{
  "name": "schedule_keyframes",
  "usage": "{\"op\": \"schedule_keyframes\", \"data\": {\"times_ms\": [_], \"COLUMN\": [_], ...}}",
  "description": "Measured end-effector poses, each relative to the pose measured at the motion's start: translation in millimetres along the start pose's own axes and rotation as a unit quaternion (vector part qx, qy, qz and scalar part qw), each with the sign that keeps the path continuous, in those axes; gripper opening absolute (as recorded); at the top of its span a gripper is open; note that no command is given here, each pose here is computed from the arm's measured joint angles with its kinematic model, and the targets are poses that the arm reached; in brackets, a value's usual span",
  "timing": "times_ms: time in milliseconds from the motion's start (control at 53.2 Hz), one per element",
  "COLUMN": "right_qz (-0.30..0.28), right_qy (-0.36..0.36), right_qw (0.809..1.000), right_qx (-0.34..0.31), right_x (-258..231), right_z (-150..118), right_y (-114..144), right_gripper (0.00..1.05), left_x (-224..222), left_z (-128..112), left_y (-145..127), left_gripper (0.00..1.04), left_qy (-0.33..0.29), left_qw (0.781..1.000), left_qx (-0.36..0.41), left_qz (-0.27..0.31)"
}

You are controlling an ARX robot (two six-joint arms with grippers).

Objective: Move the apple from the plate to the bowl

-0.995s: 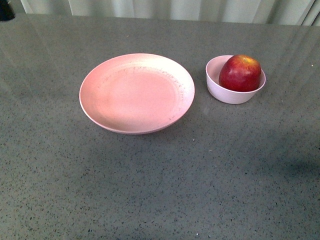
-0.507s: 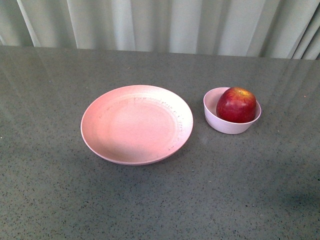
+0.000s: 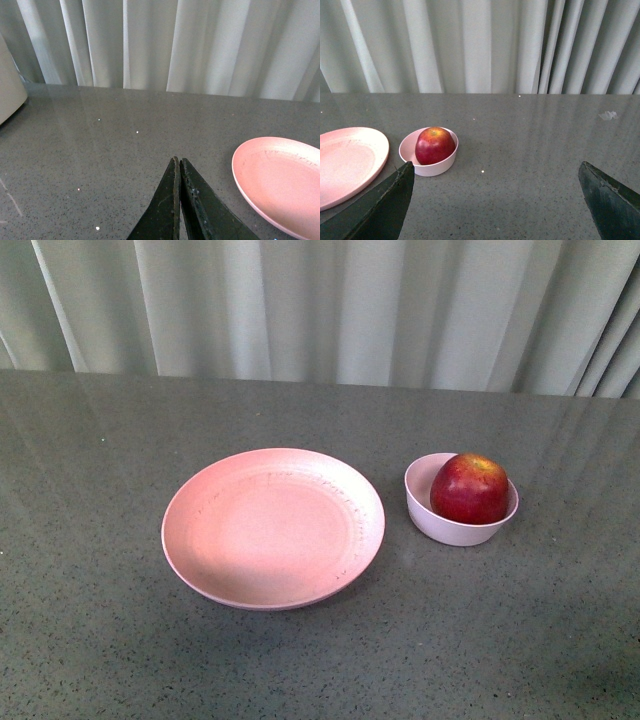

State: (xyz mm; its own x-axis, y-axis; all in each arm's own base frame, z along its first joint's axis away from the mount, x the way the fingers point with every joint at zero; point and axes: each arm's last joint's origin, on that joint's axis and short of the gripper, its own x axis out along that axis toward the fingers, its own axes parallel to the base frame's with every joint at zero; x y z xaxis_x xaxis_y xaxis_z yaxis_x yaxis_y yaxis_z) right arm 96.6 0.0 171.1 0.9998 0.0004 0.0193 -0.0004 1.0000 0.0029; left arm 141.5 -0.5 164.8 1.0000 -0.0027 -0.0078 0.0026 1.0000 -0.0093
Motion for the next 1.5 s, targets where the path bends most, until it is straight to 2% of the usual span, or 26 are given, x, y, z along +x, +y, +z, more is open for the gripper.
{"op": "schedule_keyframes", "data": {"times_ms": [563,1502], "right_qz": [0.000,0.000], "right_qy": [0.000,0.000], "right_qw": [1.000,1.000], "right_qx": [0.000,0.000], "right_x": [0,0], "right_z": [0,0], "right_y": [0,0], "right_gripper": [0.96,0.96], "left_x": [-23,-44], "left_z": [7,2], "left_y": [0,0], "left_gripper": [0.02,0.02], "left_qy": [-0.012,-0.004], "left_qw": [1.000,1.000], "left_qx": [0.000,0.001], "left_qz": [-0.001,0.000]}}
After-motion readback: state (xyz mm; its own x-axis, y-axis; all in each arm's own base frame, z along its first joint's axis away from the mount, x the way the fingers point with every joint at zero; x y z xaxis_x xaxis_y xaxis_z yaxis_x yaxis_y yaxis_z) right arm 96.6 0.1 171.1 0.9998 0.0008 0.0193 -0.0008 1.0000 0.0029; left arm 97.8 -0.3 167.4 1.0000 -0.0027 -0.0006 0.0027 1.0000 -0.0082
